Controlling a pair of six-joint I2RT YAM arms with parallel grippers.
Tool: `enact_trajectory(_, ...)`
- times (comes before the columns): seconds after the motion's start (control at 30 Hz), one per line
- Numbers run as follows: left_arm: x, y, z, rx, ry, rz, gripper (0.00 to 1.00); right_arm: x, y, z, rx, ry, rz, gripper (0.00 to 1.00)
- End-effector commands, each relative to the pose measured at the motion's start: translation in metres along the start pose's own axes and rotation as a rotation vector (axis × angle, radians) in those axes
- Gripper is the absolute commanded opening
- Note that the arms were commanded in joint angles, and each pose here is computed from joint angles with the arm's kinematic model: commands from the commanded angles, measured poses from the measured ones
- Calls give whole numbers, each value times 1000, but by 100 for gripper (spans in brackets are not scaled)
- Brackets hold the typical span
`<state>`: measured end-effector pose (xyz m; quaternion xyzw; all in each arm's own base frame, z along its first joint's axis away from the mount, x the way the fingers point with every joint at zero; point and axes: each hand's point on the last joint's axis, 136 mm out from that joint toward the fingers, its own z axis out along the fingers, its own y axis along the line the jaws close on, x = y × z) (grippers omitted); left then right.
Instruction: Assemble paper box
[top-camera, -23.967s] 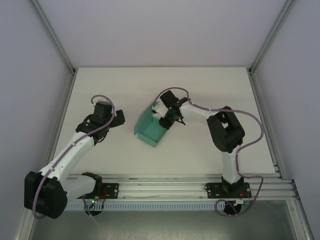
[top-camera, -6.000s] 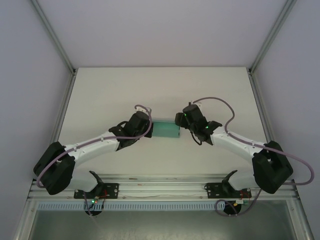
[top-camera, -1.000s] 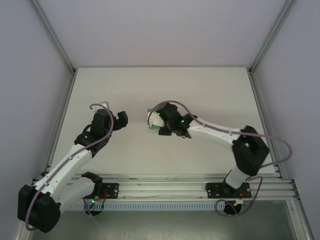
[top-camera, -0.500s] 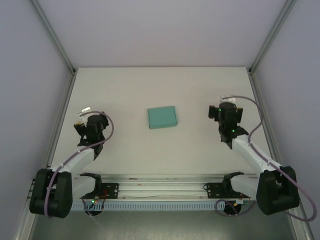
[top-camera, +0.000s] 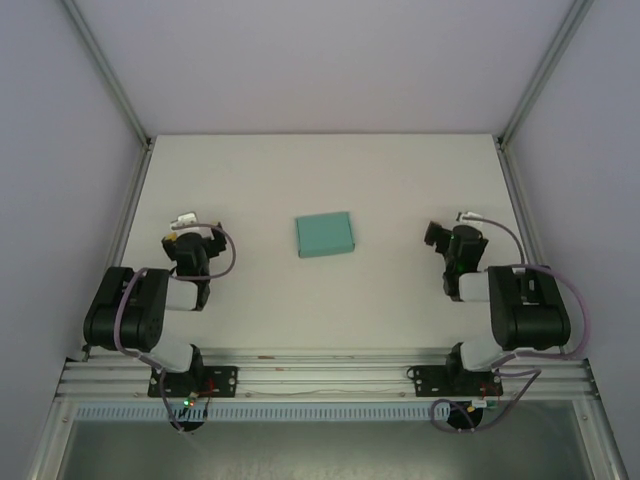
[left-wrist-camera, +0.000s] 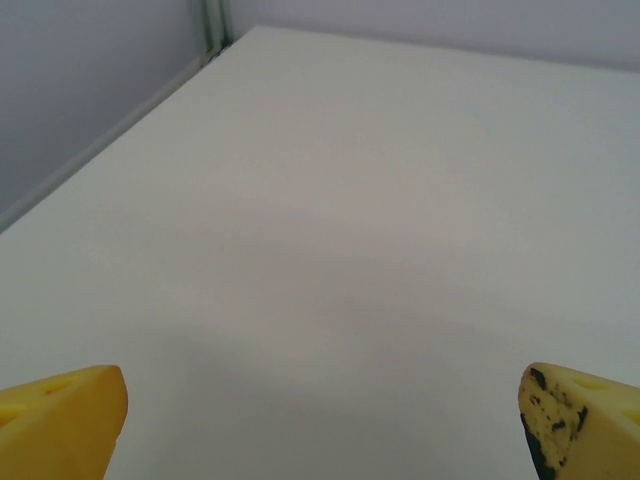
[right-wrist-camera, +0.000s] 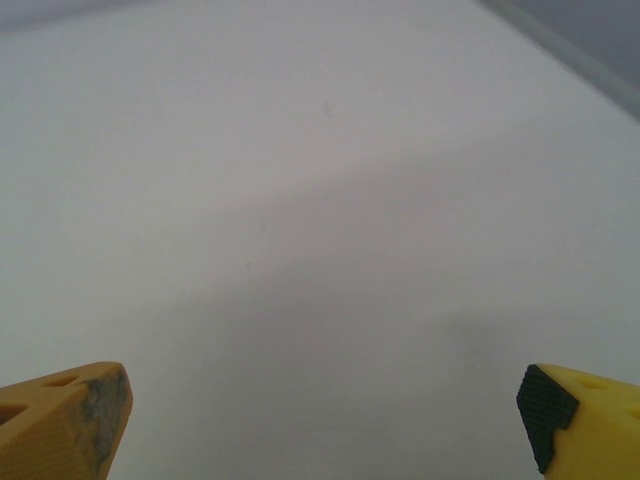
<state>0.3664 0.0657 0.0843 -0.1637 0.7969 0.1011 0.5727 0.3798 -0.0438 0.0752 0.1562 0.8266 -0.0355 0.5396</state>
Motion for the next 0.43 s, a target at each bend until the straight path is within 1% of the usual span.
enact_trajectory(0.0, -22, -9, 1, 45, -51, -6, 100, -24, 4, -1, -27, -53, 63, 100)
enact_trajectory(0.03, -25, -10, -1, 53, -87, -5, 100, -24, 6, 0, -42, -64, 61, 100)
enact_trajectory(0.07, -26, -10, -1, 53, -101, -5, 100, -25, 7, 0, -47, -75, 62, 100)
enact_trajectory(0.13, -23, -10, 0, 49, -60, -4, 100, -24, 6, -1, -41, -57, 59, 100)
enact_trajectory(0.2, -26, -11, 0, 51, -87, 1, 100, -24, 6, 0, -44, -65, 61, 100)
enact_trajectory(0.27, -24, -11, 0, 49, -66, 2, 100, -23, 6, 0, -42, -53, 57, 100)
enact_trajectory(0.4, -24, -13, 1, 49, -65, 12, 100, -24, 6, 0, -42, -59, 60, 100)
